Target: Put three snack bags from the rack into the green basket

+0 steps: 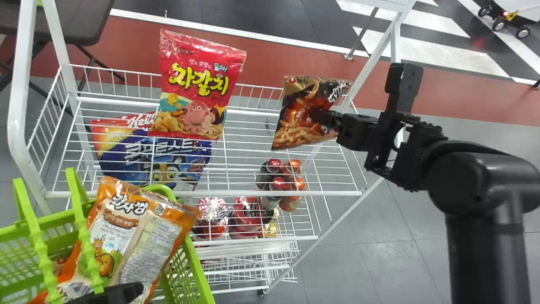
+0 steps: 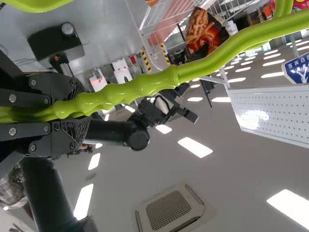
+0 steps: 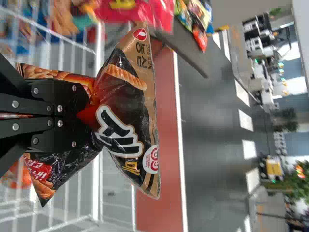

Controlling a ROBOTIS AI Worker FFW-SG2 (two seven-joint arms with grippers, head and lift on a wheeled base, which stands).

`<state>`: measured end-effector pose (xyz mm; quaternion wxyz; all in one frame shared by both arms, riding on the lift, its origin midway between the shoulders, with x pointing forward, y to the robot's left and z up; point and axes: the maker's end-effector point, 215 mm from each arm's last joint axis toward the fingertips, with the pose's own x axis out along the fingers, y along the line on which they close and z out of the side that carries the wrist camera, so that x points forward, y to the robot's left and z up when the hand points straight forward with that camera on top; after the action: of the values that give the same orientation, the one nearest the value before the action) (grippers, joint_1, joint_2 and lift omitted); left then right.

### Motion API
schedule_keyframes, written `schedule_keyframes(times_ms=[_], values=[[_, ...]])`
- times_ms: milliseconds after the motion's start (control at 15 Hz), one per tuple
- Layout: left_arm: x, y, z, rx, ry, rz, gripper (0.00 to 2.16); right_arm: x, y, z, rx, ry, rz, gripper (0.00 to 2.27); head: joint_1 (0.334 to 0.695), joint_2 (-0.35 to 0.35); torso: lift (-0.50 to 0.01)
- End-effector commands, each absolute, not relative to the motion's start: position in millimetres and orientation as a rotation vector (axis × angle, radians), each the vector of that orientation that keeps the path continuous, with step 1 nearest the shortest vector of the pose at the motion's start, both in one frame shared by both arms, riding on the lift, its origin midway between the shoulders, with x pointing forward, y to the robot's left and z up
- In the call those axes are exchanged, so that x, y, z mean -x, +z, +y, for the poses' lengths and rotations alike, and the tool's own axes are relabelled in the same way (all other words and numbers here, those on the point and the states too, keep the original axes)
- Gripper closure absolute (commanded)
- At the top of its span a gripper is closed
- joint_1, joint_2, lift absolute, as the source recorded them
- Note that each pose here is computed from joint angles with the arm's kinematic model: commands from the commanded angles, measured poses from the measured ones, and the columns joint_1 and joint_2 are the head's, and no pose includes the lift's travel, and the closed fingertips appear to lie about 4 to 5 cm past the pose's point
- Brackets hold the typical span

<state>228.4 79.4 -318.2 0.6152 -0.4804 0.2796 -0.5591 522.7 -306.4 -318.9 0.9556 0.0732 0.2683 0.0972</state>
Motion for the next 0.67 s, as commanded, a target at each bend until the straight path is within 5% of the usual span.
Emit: schedule_keyframes(times_ms=[0,600], values=[[-228,-319,78,1.114,-1.289,0.644,2.15,-472,-318,-275,-0.202,0.316,0.661,2.25,0.695,-0.337,0.0],[-224,-319,61,1.107,-1.318,0.667,2.15,-378,-298,-139,-0.356,0.758,0.759,2.25,0.695,-0.202,0.0]])
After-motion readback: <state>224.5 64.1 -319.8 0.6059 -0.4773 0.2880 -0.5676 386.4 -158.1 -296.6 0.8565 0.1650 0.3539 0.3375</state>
